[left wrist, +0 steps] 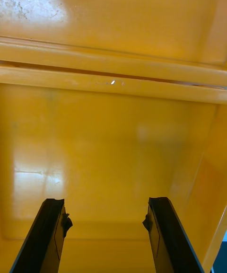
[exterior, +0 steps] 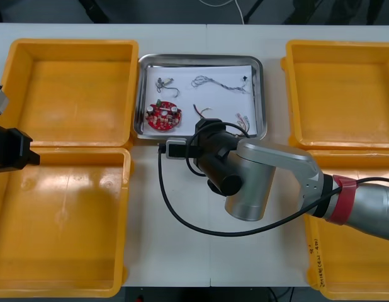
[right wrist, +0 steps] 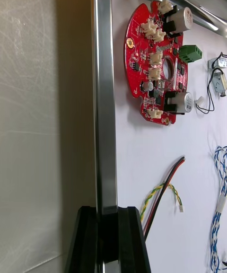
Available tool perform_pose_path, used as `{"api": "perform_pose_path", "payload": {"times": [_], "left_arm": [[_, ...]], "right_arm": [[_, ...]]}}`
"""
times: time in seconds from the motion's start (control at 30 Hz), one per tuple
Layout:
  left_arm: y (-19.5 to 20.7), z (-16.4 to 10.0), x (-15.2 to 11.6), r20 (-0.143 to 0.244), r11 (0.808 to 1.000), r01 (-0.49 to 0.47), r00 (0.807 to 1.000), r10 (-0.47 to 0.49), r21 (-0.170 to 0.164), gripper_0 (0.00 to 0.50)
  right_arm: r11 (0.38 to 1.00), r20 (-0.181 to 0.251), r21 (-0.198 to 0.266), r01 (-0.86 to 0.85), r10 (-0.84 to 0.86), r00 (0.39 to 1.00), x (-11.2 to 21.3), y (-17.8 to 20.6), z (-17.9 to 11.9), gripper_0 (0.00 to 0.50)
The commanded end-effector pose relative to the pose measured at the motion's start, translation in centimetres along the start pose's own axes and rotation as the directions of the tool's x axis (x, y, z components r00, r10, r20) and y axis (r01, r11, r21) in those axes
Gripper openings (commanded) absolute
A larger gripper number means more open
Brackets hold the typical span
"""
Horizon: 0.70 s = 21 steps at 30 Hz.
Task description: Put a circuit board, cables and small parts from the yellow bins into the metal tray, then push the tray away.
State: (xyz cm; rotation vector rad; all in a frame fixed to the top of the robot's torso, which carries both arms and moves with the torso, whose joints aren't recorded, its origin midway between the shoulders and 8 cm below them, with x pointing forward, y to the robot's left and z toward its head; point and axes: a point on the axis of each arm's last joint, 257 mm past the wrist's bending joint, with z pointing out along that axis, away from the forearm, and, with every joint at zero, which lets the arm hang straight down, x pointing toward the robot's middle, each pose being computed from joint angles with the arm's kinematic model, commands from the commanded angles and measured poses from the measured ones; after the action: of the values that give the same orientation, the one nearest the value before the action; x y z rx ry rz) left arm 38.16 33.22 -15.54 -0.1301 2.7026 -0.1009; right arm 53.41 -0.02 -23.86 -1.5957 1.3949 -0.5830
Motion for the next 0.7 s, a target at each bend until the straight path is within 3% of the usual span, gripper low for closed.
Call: {"api": "perform_pose_path", "payload": {"times": [0.03,0.47,0.7], "left_arm": [[1.4,-1.5,-0.5,0.031,0.999,0.025,0.999,-0.024,-0.038,0.500],[1.4,-1.5,-0.5,0.031,0.999,0.025,0.999,-0.024,-0.038,0.500],[1.4,-1.5,-0.5,0.031,0.999,0.025,0.999,-0.024,-0.038,0.500]], "right_arm": [[0.998,-0.009,0.052,-0.017,0.017,1.000,1.3,-3.2,-0.2,0.000],[0.997,-0.033,0.082,-0.001,0.004,0.999,3.5,-5.2,0.7,0.000],[0.995,-0.017,0.100,-0.019,0.021,1.000,3.1,-6.2,1.8,0.000]]}}
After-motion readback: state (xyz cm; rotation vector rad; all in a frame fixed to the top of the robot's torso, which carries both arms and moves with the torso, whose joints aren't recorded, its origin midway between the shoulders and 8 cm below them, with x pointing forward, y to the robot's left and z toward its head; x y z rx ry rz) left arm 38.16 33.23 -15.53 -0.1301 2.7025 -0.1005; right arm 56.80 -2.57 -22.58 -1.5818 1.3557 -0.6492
